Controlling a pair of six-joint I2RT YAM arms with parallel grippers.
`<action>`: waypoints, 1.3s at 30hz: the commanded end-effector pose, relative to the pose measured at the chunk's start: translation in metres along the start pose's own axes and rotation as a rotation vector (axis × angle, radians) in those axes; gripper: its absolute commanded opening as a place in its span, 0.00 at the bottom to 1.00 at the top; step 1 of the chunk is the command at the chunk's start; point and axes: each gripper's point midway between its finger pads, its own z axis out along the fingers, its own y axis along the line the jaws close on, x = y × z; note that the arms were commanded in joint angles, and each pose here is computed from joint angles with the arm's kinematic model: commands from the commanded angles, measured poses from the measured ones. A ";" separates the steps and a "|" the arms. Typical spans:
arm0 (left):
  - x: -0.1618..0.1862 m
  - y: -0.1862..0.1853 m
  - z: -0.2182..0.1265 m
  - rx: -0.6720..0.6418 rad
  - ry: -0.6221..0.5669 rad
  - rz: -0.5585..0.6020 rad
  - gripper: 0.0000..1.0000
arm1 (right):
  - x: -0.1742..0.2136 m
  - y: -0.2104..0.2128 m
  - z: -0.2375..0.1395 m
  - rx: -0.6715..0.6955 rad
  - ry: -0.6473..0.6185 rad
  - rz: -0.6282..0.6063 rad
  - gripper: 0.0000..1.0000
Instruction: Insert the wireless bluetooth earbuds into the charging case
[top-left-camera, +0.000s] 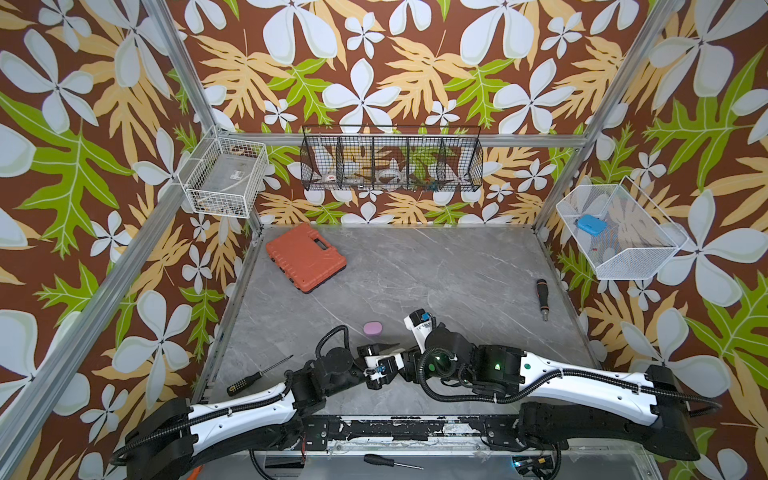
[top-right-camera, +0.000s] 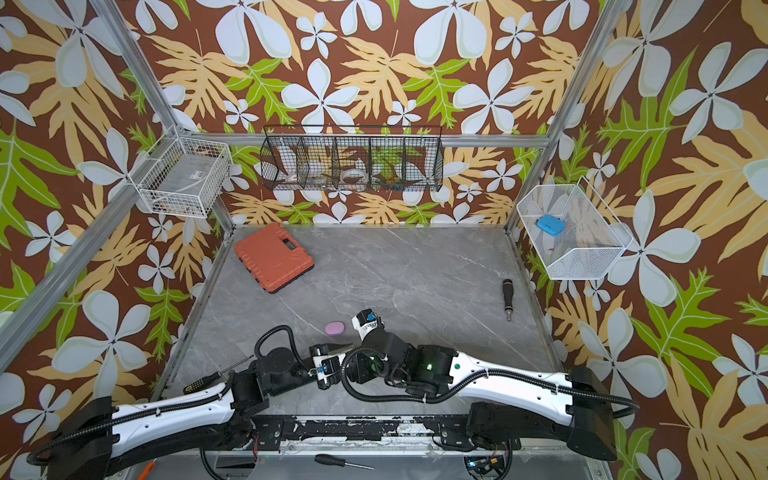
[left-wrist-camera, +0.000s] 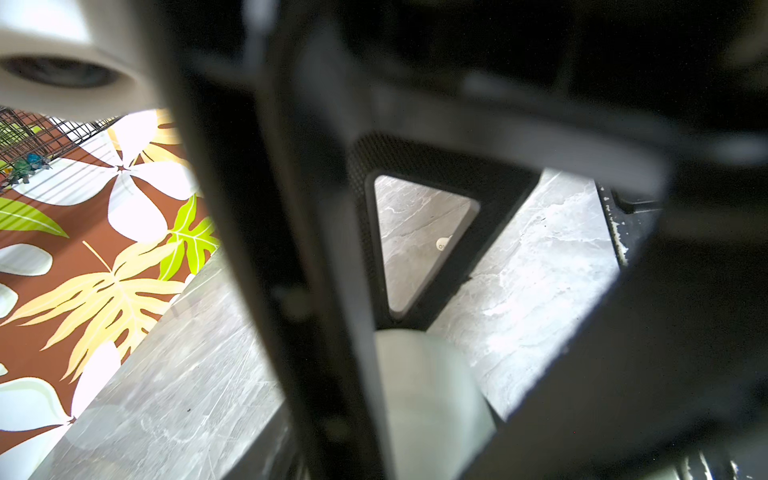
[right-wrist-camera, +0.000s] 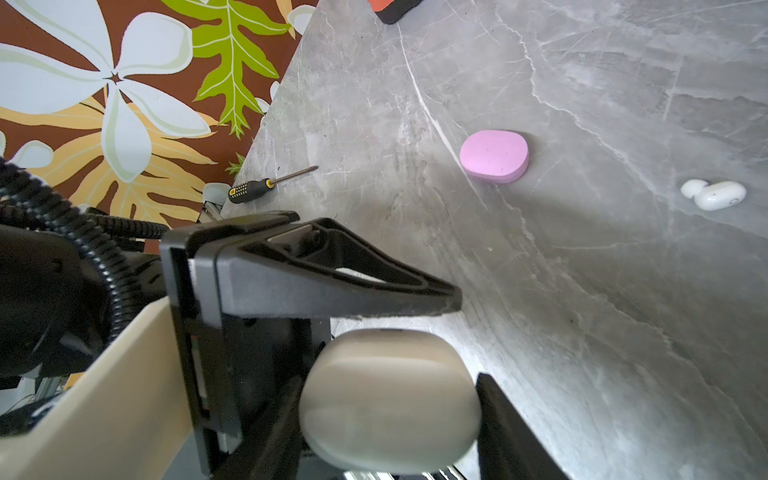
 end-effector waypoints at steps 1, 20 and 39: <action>-0.009 0.005 0.000 -0.019 -0.031 -0.003 0.51 | -0.005 0.002 0.000 -0.004 -0.023 0.008 0.57; -0.008 0.007 0.002 -0.024 -0.014 -0.006 0.33 | -0.003 0.002 0.001 -0.007 -0.015 0.006 0.73; -0.007 -0.002 0.002 0.036 0.015 -0.058 0.00 | -0.046 0.001 -0.088 -0.029 -0.254 -0.067 1.00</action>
